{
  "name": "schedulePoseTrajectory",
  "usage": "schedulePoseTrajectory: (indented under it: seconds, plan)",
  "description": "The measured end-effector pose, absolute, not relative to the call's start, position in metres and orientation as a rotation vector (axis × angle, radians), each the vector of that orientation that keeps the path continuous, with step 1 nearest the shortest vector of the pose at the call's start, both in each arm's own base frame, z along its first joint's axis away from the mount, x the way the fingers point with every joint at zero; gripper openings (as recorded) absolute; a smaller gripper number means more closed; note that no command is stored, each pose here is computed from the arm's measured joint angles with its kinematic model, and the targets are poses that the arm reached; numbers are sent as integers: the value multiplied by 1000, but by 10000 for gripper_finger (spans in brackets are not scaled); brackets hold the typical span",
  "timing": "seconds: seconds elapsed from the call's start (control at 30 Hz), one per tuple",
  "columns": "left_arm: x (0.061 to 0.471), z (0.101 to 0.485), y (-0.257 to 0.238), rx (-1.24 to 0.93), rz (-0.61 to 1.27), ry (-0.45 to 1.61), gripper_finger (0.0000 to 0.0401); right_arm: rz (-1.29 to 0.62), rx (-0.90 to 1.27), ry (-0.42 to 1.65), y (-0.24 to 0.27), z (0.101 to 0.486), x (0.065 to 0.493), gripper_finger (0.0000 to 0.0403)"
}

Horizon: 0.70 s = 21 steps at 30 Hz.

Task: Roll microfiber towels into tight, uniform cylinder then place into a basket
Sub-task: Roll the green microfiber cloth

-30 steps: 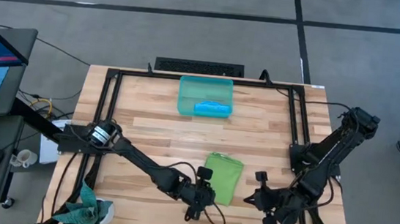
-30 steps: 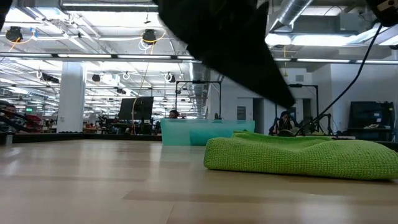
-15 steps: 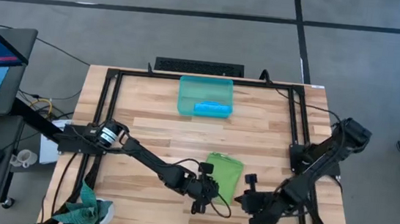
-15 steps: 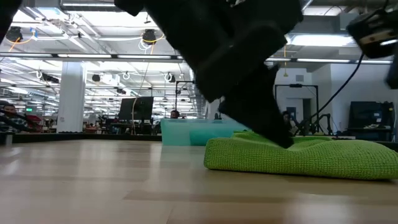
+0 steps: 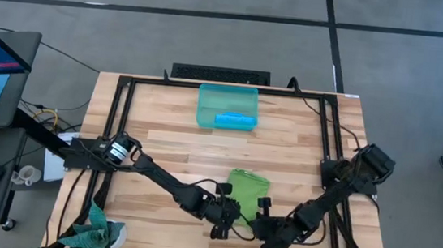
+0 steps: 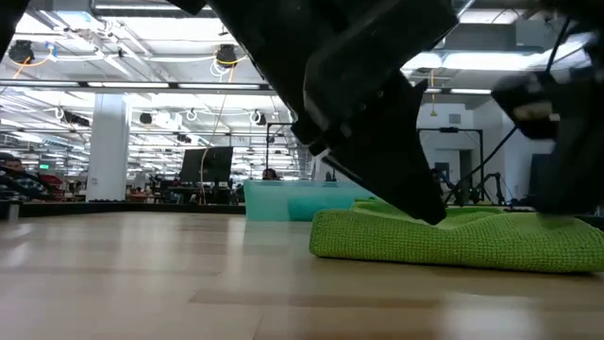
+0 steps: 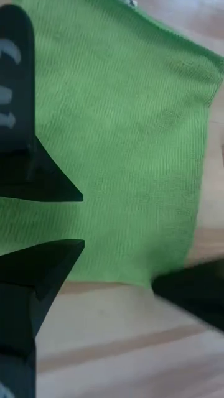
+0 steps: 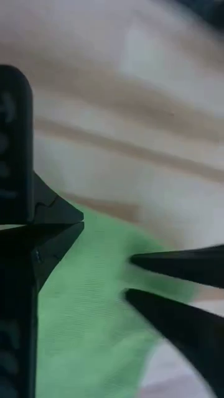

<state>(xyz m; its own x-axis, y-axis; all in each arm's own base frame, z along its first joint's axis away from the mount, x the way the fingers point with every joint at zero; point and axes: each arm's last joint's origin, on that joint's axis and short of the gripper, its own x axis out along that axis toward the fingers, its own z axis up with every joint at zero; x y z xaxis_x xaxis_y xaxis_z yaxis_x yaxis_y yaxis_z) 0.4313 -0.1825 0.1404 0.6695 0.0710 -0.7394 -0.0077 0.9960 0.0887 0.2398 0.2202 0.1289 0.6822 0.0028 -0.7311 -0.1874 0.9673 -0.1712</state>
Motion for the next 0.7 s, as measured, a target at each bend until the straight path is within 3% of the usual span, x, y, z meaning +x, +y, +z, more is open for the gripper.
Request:
schedulePoseTrajectory:
  seconds: [0.3,0.7]
  plan:
    - [425,139,-192,35,58,863,100,159,-172,959,213,114,244,14]
    - [422,137,-195,-217,40,927,100,201,-178,1037,214,117,233,18]
